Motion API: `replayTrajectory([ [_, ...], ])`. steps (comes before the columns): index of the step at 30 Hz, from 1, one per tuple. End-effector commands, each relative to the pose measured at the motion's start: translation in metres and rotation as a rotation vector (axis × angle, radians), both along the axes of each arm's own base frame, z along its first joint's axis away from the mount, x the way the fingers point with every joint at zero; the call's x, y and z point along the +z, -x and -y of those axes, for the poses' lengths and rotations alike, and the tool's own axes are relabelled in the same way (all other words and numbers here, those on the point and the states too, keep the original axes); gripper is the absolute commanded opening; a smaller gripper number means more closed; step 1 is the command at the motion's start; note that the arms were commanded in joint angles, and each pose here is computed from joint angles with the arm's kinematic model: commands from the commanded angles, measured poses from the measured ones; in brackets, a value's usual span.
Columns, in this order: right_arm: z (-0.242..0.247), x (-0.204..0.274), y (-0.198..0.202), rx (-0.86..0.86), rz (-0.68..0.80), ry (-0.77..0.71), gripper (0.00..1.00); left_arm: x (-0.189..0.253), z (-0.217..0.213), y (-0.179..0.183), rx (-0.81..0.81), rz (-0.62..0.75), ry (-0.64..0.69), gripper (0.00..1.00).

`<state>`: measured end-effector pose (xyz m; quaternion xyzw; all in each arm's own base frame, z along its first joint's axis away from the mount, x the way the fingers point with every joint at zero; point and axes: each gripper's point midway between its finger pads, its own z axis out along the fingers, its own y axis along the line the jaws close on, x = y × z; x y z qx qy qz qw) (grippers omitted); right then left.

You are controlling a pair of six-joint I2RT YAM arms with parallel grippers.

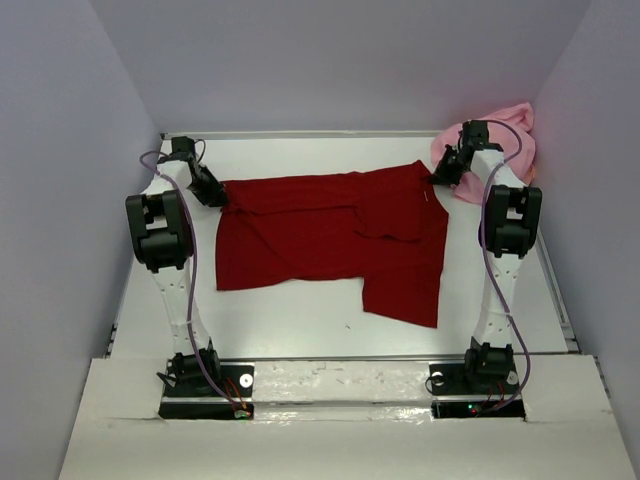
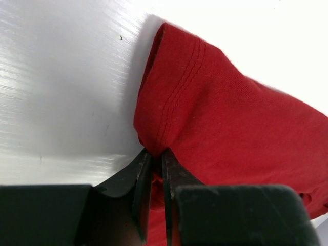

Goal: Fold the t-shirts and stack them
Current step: Fold the flattened tshirt in 1/3 of the way

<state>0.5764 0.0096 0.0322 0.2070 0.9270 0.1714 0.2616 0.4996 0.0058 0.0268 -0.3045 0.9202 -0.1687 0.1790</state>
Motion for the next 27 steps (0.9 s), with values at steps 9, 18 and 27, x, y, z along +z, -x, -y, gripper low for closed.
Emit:
replayTrajectory([
  [9,0.032,0.033,-0.015,-0.056,0.085,0.092,0.0,-0.022,-0.021,0.019,0.001,-0.096,-0.063,0.22],
  [18,0.017,0.042,-0.019,0.02,0.119,0.028,0.42,0.0,-0.006,0.009,-0.079,0.045,0.008,0.88],
  [27,0.022,0.07,-0.024,0.034,0.183,0.075,0.67,0.029,-0.007,-0.001,-0.088,0.18,0.028,0.94],
])
